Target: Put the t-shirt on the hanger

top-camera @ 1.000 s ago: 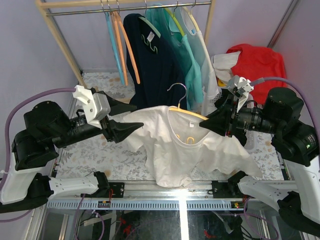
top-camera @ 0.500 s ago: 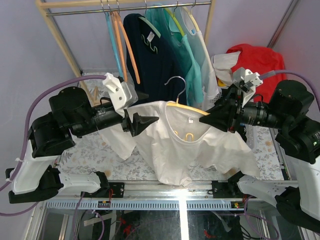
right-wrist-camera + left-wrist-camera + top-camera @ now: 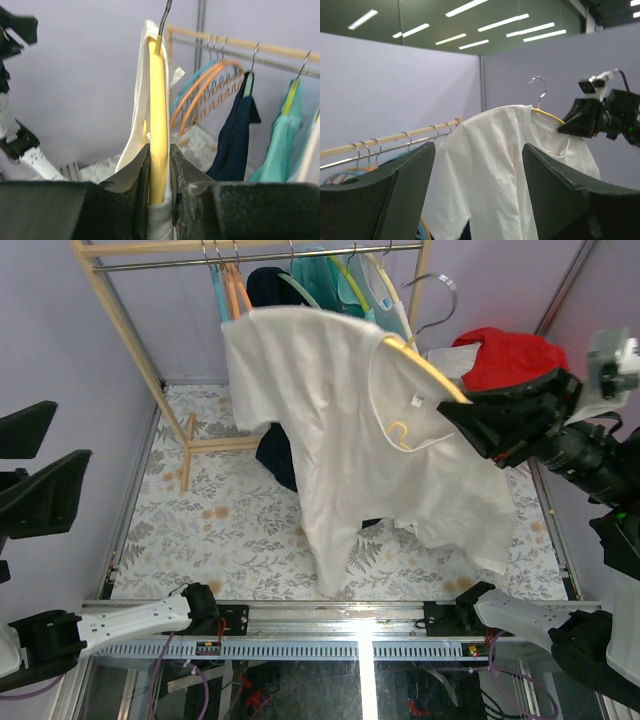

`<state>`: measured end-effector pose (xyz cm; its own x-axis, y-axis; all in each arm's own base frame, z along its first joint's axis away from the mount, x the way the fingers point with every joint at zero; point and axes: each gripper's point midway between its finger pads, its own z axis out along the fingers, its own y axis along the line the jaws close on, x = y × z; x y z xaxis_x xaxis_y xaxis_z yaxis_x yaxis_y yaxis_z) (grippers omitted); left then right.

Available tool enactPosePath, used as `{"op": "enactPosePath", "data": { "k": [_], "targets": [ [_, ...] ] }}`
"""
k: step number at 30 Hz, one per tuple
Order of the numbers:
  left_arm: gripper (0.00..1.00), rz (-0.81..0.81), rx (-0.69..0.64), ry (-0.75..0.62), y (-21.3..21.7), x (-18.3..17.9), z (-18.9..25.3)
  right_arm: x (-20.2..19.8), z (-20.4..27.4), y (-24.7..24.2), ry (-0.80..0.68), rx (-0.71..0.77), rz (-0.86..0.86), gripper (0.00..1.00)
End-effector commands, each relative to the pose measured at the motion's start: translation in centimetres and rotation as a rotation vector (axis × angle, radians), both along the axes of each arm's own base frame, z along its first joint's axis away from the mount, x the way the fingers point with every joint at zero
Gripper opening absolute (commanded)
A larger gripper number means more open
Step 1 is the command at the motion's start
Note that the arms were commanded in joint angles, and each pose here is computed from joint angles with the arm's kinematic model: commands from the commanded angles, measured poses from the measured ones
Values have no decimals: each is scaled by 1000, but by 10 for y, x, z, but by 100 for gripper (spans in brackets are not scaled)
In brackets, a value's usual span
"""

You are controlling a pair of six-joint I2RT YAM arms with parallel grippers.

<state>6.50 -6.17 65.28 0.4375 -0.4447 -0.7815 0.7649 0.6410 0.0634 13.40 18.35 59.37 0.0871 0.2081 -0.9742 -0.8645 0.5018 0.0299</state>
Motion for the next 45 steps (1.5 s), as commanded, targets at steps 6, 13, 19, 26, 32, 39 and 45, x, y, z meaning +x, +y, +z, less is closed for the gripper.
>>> {"op": "enactPosePath", "data": {
  "k": [6,13,19,26,32,39,45],
  "targets": [
    [69,29,-19,32,-15,17,-1,-43,118,-8,-239,336,144,0],
    [69,42,-29,37,-6,15,-5,-53,96,24,-110,319,398,0],
    [69,47,-28,49,-4,15,-5,-26,81,49,-7,313,462,0],
    [67,66,33,168,-25,35,-2,26,61,82,96,291,446,0],
    [64,126,33,253,-29,52,-3,61,66,131,144,260,441,0],
    [63,205,-7,309,-7,57,-2,95,43,187,185,217,343,0],
    [63,246,-16,335,6,58,-8,125,17,204,160,179,84,0]
  ]
}}
